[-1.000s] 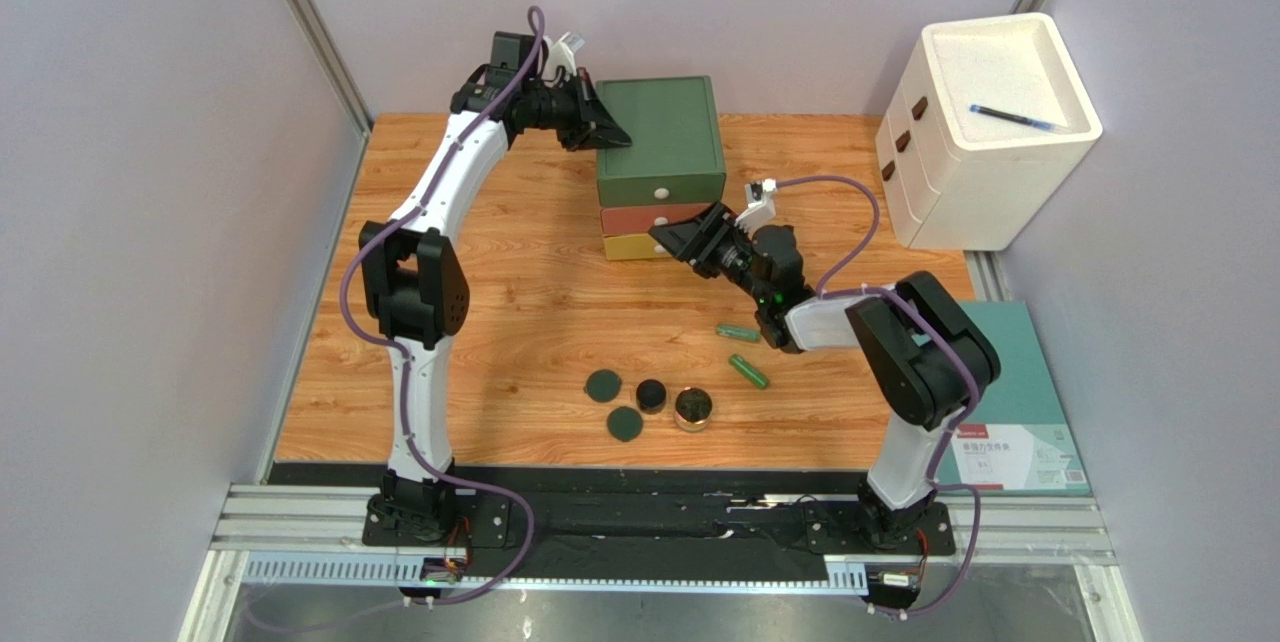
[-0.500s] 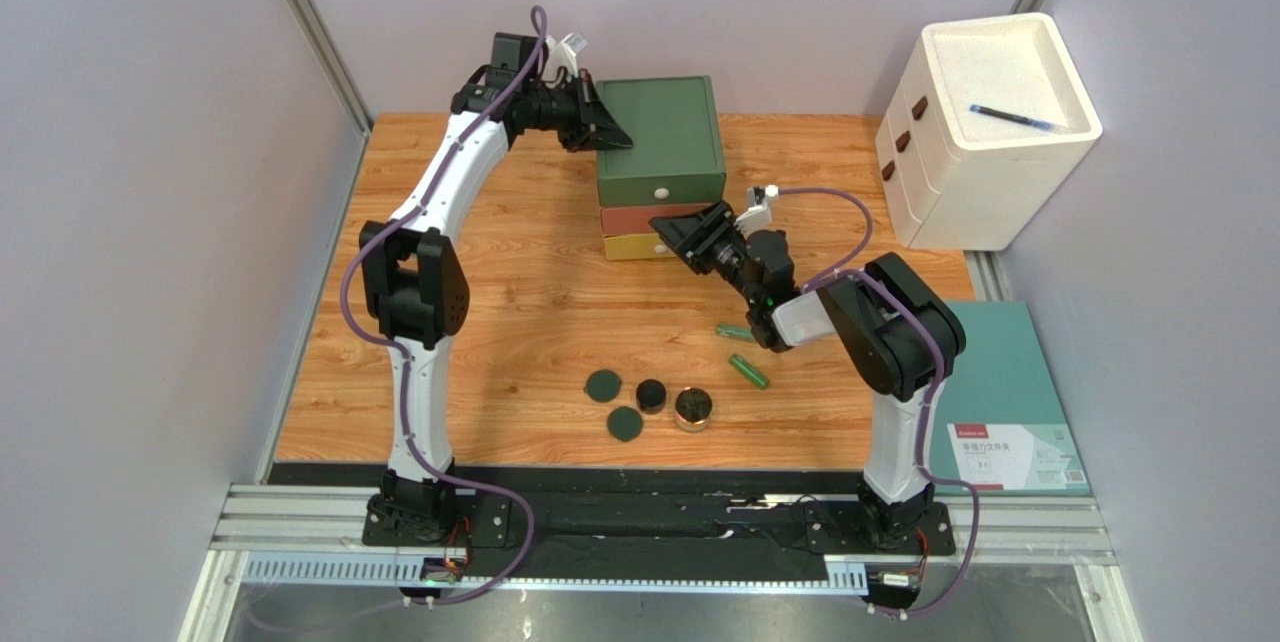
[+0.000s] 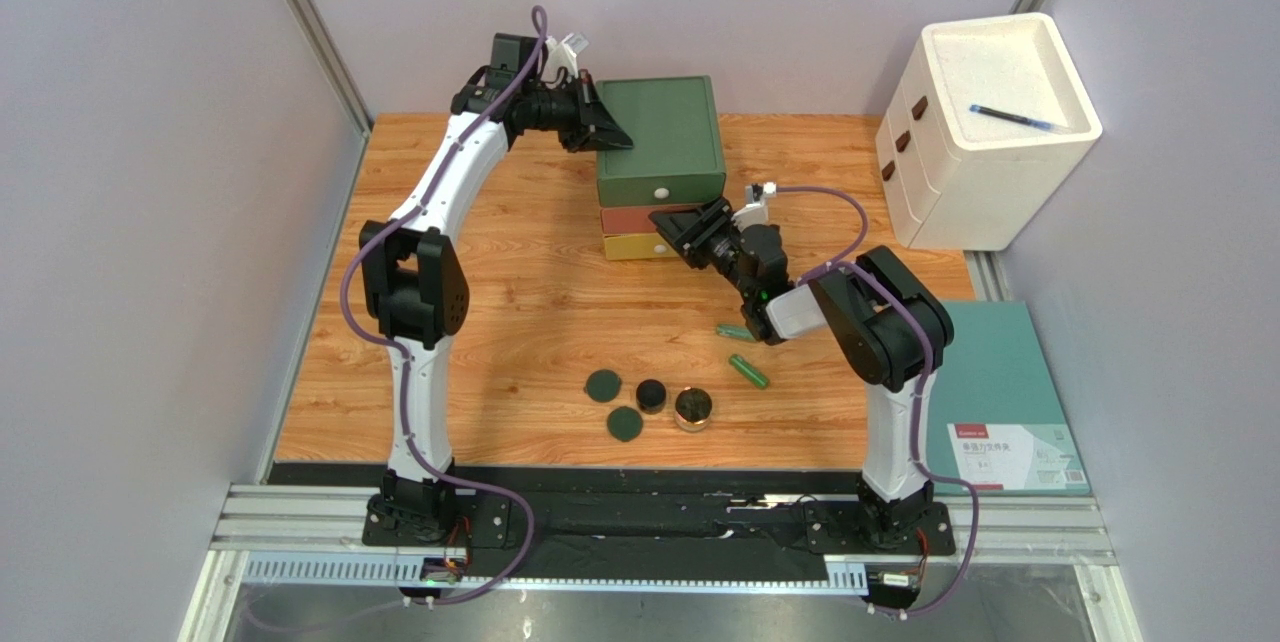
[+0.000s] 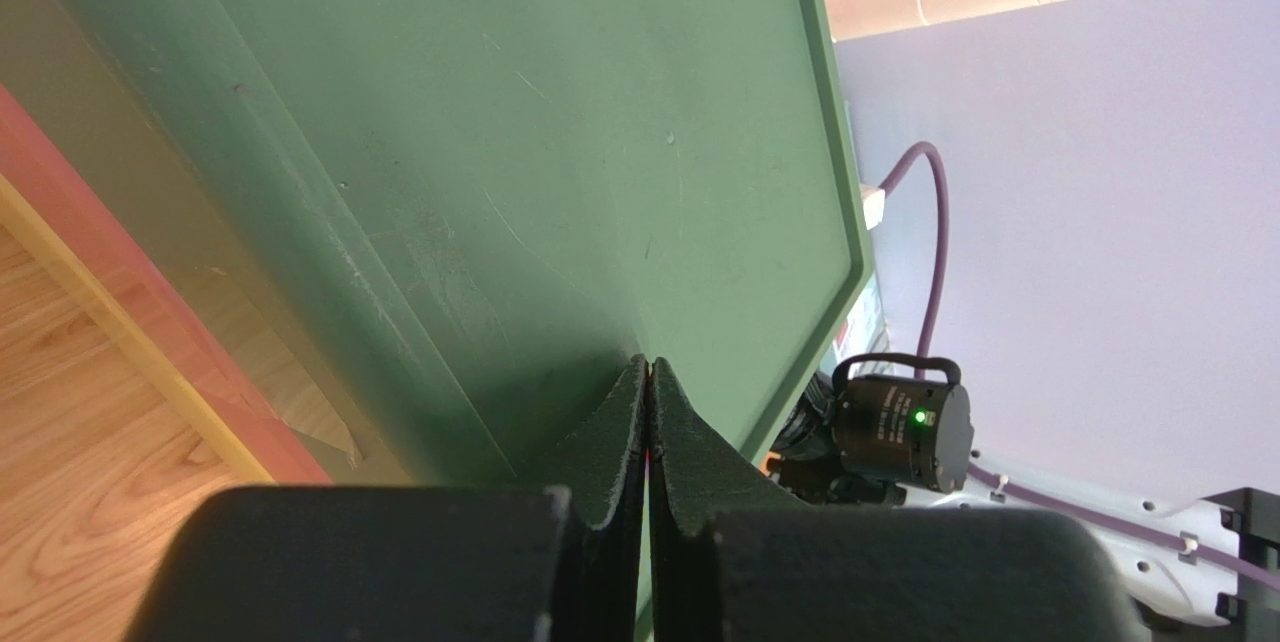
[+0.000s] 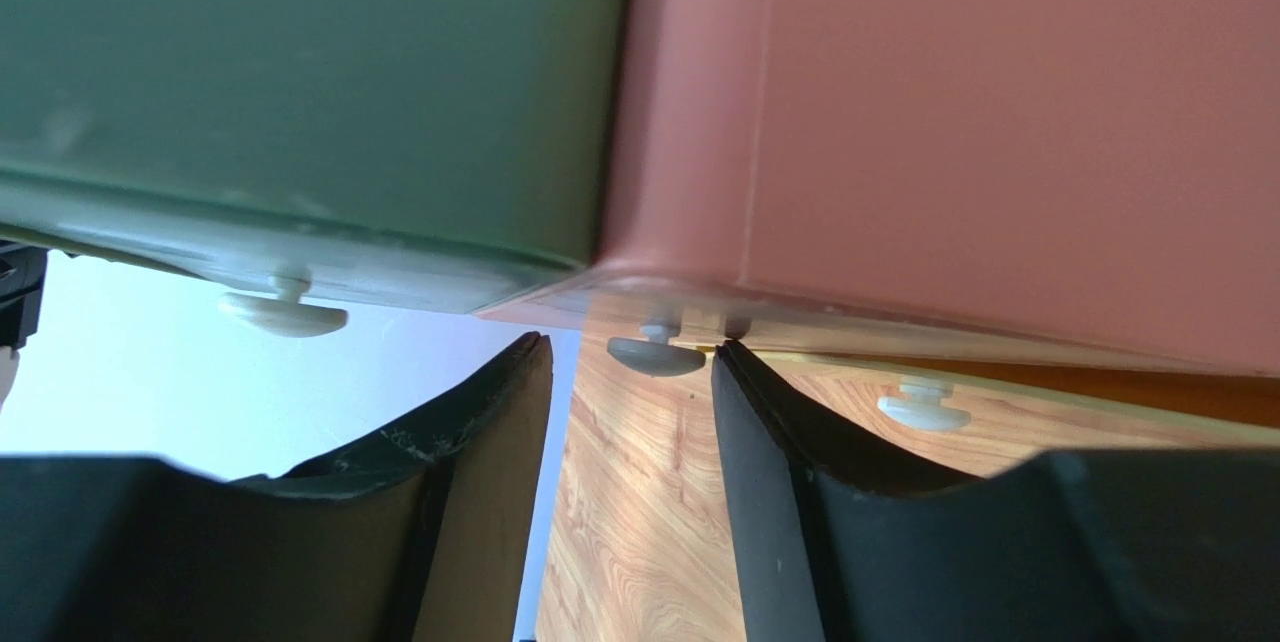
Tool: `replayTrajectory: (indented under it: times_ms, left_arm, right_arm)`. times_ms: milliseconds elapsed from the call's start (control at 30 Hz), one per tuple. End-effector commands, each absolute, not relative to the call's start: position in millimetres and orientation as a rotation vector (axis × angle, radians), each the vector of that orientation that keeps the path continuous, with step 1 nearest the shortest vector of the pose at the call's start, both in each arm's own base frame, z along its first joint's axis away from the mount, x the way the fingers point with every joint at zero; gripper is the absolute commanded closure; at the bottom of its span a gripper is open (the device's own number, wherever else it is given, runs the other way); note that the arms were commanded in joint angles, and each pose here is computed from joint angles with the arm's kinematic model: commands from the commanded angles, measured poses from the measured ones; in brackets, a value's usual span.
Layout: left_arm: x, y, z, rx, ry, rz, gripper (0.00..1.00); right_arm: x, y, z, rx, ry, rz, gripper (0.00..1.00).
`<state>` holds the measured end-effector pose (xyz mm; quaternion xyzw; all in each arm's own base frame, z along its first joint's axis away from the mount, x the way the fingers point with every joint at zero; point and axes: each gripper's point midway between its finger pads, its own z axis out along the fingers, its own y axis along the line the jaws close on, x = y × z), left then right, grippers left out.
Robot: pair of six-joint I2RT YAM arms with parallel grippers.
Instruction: Organize the makeup
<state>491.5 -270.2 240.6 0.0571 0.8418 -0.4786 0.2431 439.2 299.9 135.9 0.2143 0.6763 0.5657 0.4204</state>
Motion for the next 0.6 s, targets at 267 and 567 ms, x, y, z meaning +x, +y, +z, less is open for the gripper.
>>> replayTrajectory:
  times_ms: [267,567]
  left_arm:
    - [478.5,-264.8,204.6,0.124,2.430,-1.255,1.00]
    - [475.9,-263.8,203.0,0.129,2.435,-1.250,1.00]
  right_arm:
    - [457.8,279.5,155.5,0.603,1.585,1.359,0.57]
    - [460.4,270.8,155.1,0.614,1.570,1.346,0.77]
